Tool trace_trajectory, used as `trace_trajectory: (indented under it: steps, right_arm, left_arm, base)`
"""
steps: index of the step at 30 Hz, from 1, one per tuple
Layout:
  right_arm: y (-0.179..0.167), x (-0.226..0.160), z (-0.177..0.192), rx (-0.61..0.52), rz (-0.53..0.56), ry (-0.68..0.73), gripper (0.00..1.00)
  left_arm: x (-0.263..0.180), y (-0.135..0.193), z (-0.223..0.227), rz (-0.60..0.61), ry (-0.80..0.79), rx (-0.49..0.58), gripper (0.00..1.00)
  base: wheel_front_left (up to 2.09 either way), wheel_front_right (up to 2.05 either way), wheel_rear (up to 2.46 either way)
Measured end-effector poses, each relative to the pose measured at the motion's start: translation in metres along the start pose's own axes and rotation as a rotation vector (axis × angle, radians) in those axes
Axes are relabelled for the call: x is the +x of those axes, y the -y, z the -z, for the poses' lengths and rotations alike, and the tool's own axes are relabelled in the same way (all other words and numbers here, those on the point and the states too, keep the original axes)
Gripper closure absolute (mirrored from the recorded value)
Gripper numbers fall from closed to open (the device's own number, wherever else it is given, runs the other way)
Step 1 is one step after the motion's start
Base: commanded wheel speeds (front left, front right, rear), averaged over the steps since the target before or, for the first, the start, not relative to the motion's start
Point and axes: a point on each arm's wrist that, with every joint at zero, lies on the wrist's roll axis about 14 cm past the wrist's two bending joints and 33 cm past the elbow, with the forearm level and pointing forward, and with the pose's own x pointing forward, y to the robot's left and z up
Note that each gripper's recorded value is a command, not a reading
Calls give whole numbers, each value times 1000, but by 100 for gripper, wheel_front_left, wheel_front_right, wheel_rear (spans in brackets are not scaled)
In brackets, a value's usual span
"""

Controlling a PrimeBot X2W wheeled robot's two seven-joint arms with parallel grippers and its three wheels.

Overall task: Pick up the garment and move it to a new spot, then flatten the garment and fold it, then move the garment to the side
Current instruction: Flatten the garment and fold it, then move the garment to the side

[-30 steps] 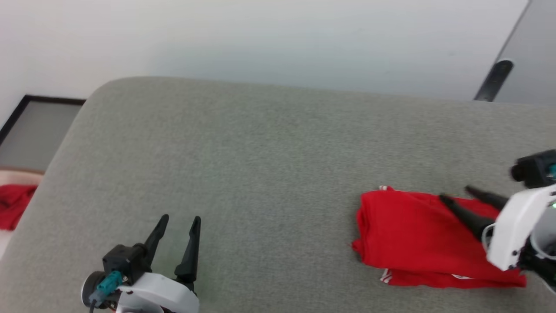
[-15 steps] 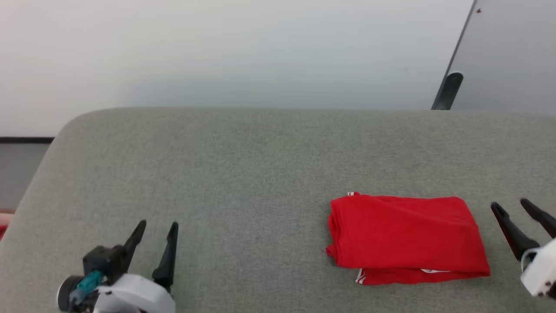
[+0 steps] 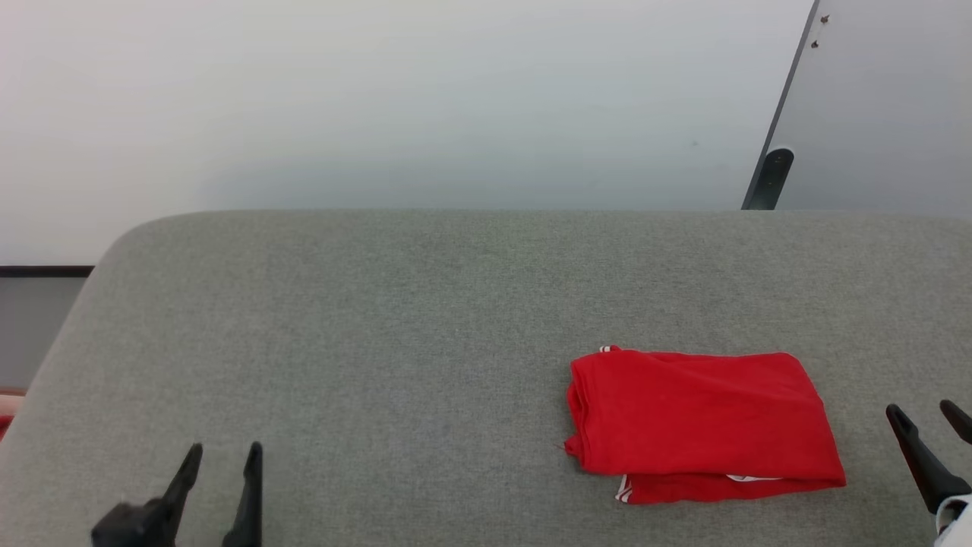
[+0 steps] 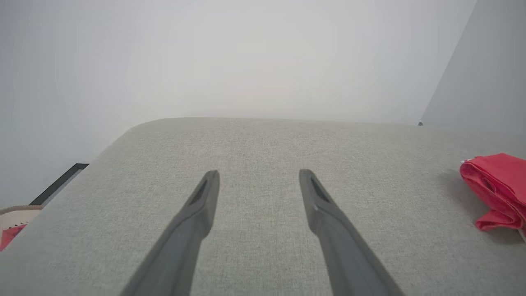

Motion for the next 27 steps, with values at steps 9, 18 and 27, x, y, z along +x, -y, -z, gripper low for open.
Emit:
trace_trajectory:
  steps: [9,18,27]
  right_arm:
    - [-2,-7,-4,7,14,15,0]
    - [-4,-9,-8,22,21,19,0]
    - [-8,-8,-5,29,13,6,0]
  left_arm:
    - [-14,-5,-8,-26,3,11,0]
    - [-14,1,-9,-15,-4,0,0]
    - [-13,3,-9,-11,-6,-2,0]
  base:
    - [0,0,0]
    - [0,0,0]
    - [0,0,0]
